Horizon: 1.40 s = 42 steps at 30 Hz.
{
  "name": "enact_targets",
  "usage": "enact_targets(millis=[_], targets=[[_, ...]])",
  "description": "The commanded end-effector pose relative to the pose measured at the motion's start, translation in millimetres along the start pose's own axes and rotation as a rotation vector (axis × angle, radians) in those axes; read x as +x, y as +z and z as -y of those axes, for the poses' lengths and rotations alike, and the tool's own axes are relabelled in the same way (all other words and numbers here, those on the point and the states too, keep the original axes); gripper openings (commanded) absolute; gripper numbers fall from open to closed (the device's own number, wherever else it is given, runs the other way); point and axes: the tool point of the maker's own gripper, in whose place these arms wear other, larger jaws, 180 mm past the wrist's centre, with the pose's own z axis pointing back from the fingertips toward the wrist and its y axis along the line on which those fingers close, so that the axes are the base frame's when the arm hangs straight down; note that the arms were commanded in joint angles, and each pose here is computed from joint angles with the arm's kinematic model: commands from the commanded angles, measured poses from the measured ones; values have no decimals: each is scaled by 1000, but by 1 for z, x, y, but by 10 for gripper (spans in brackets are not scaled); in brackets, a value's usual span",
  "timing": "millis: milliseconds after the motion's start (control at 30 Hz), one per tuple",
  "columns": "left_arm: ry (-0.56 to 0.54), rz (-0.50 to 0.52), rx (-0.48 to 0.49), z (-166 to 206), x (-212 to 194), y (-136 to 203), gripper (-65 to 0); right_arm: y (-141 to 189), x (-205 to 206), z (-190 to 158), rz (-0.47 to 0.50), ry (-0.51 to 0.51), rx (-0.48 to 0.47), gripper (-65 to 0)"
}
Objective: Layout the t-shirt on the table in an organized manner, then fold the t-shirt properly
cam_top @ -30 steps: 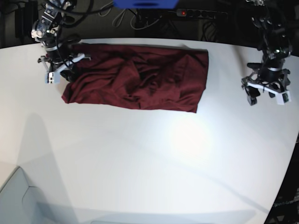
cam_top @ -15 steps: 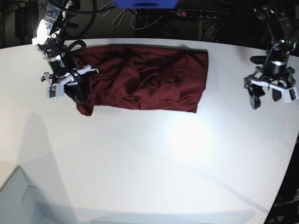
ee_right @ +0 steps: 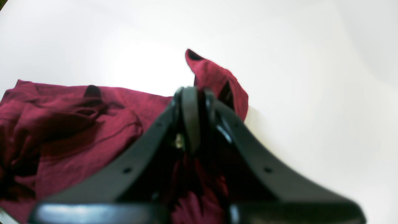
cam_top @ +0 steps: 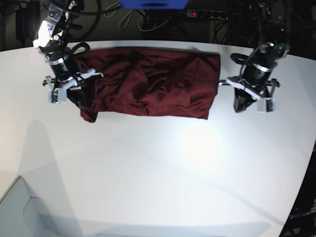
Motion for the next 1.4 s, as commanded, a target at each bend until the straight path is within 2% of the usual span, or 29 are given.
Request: enact_targets(millis=[0,33,200,300,467,633,767,900,1033,1100,1167,1267,1367], targets=[[-37,48,-15,7,15,-2,-650,1,14,-1,54,5,9,-650],[-60,49,-23,13,16,-5,-648,1,14,-1,54,5,8,-650],[-173,-79,-46,34,-5,-23,-649,1,14,-1,54,5,8,-650],[-192,-157,-67,41,-23,-29,-649,1,14,-1,54,5,8,-650],[-210,-195,-123,61,-38,-31,-649,2,14,0,53,5,6,-650],[-255,-257,-264,108,-68,-25,-649,2,14,0,53,5,6,-650],[-292,-241,-373,146,-68,-10,-649,2,14,0,53,5,6,-650],[-384,-217,-571,191,-70,14,-649,2,14,0,53,5,6,-650],[-457,-172,-734,217,-66,40,-649,2,14,0,53,5,6,-650],[-476,-161,-774,222,-65,47,-649,2,14,0,53,5,6,-650],[-499,-165,-774,216,-65,47,-649,2,14,0,53,5,6,-650],[-491,-169,-724,199,-63,42,-649,2,14,0,53,5,6,-650],[-415,-122,-581,162,-41,25,-649,2,14,0,53,5,6,-650]])
